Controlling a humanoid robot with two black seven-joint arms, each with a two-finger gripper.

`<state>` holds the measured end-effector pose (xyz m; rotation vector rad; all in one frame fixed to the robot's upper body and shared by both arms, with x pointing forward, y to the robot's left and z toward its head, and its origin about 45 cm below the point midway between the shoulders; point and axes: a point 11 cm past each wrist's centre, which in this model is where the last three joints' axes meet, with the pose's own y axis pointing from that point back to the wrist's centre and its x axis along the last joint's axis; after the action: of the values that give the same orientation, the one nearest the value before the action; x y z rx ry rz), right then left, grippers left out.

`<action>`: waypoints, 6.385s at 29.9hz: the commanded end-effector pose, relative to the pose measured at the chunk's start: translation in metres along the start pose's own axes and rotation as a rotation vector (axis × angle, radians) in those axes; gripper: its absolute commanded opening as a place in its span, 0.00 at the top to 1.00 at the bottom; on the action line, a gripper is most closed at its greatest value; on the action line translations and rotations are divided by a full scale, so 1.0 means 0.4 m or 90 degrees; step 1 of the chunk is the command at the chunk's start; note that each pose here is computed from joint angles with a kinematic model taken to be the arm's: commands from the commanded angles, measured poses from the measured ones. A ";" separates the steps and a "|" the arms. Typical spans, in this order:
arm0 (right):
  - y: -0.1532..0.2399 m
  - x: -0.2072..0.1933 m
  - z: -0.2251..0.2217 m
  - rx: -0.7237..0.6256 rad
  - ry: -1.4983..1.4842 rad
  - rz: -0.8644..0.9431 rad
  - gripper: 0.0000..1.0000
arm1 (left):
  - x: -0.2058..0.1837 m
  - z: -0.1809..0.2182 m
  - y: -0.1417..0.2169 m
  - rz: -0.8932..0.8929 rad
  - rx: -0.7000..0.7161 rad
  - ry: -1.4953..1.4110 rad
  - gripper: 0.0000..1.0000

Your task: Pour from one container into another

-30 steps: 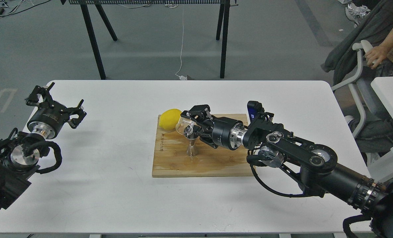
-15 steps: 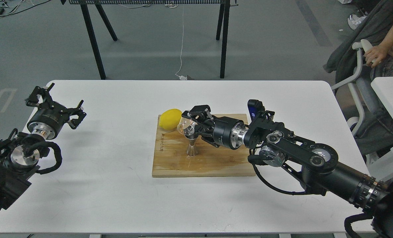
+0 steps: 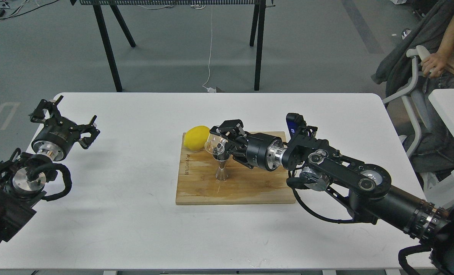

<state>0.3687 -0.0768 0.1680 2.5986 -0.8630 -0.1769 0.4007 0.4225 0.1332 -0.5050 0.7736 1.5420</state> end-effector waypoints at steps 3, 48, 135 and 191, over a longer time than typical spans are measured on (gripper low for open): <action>0.002 0.003 0.000 0.000 0.002 0.002 0.62 | 0.000 0.000 0.000 0.000 0.000 0.000 0.00; -0.001 0.005 -0.011 -0.019 0.089 -0.006 0.62 | 0.001 -0.001 0.001 0.001 0.000 0.000 0.00; 0.475 0.278 0.467 0.578 -1.125 0.446 0.64 | 0.033 -0.034 0.024 0.019 0.010 0.009 0.00; 0.395 0.243 0.519 0.436 -1.167 0.499 0.40 | 0.038 -0.035 0.028 0.022 0.010 0.009 0.00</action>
<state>0.3113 -0.3188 0.0428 1.5478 -2.6220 -2.4618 0.3860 0.4229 0.1147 -0.4925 0.8086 1.5639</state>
